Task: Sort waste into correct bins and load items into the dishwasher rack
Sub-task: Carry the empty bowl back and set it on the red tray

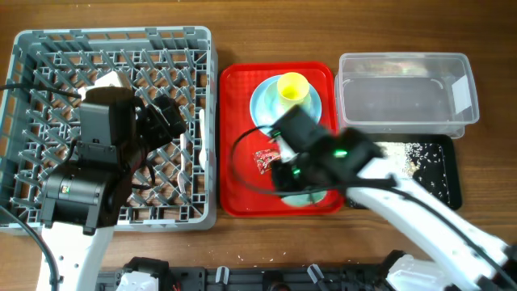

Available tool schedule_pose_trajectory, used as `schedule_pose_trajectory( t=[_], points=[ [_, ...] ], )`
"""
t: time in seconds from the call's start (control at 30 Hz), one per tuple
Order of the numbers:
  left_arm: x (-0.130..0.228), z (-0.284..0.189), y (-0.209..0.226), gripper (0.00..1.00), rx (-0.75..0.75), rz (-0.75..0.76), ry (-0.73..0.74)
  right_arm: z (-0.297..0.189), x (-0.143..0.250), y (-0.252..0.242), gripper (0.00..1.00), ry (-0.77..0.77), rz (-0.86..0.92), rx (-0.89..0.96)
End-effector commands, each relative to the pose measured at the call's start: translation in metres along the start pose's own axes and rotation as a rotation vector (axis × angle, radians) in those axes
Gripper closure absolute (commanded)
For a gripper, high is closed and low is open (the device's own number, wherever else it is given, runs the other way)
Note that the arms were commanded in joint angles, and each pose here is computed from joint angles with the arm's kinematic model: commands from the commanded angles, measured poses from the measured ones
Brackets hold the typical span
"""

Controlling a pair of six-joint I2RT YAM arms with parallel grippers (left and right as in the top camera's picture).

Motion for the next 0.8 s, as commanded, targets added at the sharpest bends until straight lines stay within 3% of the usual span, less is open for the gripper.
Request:
schedule_pose_trajectory(
  t=[0.0, 0.2, 0.33, 0.47, 0.63, 0.77],
  points=[
    [-0.004, -0.002, 0.001, 0.0, -0.003, -0.005, -0.015, 0.038, 0.006, 0.016, 0.96, 0.098, -0.053, 0.052],
    [-0.004, -0.002, 0.001, 0.0, -0.003, -0.006, -0.015, 0.087, 0.007, 0.031, 0.96, 0.177, -0.113, 0.068],
    [-0.004, -0.002, 0.001, 0.0, -0.002, -0.005, -0.015, 0.092, 0.004, 0.032, 0.95, 0.167, -0.137, 0.063],
    [-0.004, -0.002, 0.001, 0.0, -0.003, -0.005, -0.015, 0.093, -0.002, 0.034, 0.8, 0.141, -0.206, 0.047],
    [-0.004, -0.002, 0.001, 0.0, -0.003, -0.006, -0.015, 0.078, -0.006, 0.031, 0.76, 0.137, -0.253, 0.054],
    [-0.004, -0.002, 0.001, 0.0, -0.003, -0.005, -0.015, 0.037, -0.032, 0.009, 0.71, 0.039, -0.203, 0.142]
  ],
)
Point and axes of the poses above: each gripper's point midway between its finger pads, its own z axis out along the fingers, its own y axis along the line the jaws close on, x = y × z, the point moved 4 cm from there along -z, back along the fingers, and after that the axes turned 9 degrees about -z, right-handed, at the moved point
